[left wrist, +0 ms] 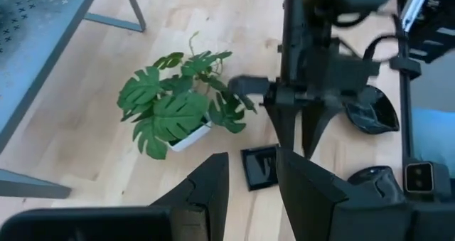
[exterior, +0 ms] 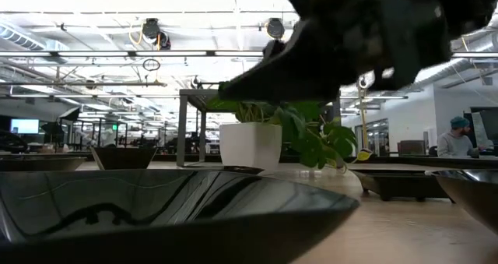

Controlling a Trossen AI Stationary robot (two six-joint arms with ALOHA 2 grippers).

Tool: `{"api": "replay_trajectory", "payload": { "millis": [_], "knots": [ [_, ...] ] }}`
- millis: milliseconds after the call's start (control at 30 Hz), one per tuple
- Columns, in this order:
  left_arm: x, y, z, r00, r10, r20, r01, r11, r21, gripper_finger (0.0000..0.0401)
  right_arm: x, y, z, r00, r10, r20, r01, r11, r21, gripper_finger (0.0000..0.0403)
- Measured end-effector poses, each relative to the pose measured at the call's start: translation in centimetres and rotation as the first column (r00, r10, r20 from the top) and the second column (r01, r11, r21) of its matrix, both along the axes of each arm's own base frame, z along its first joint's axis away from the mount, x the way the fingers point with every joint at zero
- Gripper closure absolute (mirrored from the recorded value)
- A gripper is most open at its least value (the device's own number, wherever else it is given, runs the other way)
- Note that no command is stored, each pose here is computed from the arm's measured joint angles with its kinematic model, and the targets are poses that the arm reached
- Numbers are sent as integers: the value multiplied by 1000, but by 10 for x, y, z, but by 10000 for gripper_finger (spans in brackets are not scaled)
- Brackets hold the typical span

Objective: Pick & Place Mini shaped plates
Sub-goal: Stack the square black bowl on top of the other square black bowls on the shelf

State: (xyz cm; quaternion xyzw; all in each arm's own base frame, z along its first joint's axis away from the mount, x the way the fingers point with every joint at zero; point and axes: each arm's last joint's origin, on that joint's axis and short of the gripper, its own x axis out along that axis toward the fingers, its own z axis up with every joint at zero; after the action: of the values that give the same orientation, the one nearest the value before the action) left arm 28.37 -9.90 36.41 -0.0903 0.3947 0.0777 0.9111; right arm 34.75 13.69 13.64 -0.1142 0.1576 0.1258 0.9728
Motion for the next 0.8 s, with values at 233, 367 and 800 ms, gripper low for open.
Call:
{"api": "replay_trajectory", "payload": {
  "millis": [233,367,800],
  "knots": [
    [9,-20,-17,990,-124,-65,129,988,88,279,-27,4,55,998,14,-55,-12,999,50,266],
    [18,-34,-36,970,-203,-136,222,963,149,279,-51,0,78,991,3,-133,10,995,97,274],
    [60,-49,-111,865,-316,-389,422,878,226,278,-137,-35,73,982,-171,-83,185,960,211,258]
  ]
}}
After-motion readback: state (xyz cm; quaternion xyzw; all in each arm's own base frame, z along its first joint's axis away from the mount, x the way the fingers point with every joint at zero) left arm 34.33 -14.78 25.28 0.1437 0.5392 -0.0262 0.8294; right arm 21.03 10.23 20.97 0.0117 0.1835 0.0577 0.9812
